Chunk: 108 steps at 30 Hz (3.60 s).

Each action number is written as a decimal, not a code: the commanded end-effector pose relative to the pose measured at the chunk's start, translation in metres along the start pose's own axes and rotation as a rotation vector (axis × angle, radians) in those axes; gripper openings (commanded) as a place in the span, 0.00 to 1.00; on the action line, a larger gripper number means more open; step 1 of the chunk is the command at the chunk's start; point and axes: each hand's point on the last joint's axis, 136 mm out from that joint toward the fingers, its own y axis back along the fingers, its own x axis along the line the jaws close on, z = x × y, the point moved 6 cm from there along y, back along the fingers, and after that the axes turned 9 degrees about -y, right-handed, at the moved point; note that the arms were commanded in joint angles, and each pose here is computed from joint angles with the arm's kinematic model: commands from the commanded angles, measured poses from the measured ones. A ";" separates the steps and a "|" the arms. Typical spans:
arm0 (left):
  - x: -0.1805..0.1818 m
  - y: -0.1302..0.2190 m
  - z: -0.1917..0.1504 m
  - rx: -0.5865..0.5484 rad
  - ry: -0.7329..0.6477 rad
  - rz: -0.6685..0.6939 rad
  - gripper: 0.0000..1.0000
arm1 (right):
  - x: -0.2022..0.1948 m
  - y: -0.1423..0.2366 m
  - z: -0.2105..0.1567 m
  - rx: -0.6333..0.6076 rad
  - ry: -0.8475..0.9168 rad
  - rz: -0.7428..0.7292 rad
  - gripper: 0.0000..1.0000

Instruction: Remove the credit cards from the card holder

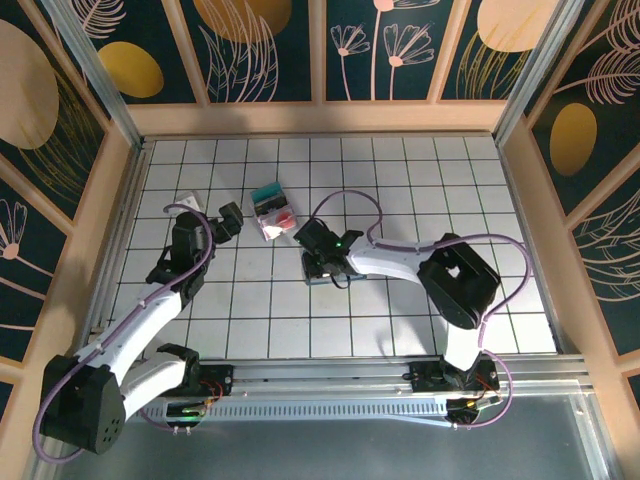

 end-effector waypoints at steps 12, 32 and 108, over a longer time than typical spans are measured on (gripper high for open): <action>0.001 -0.003 0.008 -0.054 0.062 0.016 0.99 | -0.008 -0.015 -0.011 0.048 0.024 -0.075 0.53; -0.005 -0.001 0.017 -0.058 0.004 -0.009 0.99 | -0.010 -0.004 0.003 -0.006 -0.006 -0.065 0.20; -0.018 0.005 0.032 -0.054 -0.057 -0.068 0.99 | -0.070 0.025 0.012 -0.116 -0.110 -0.250 0.29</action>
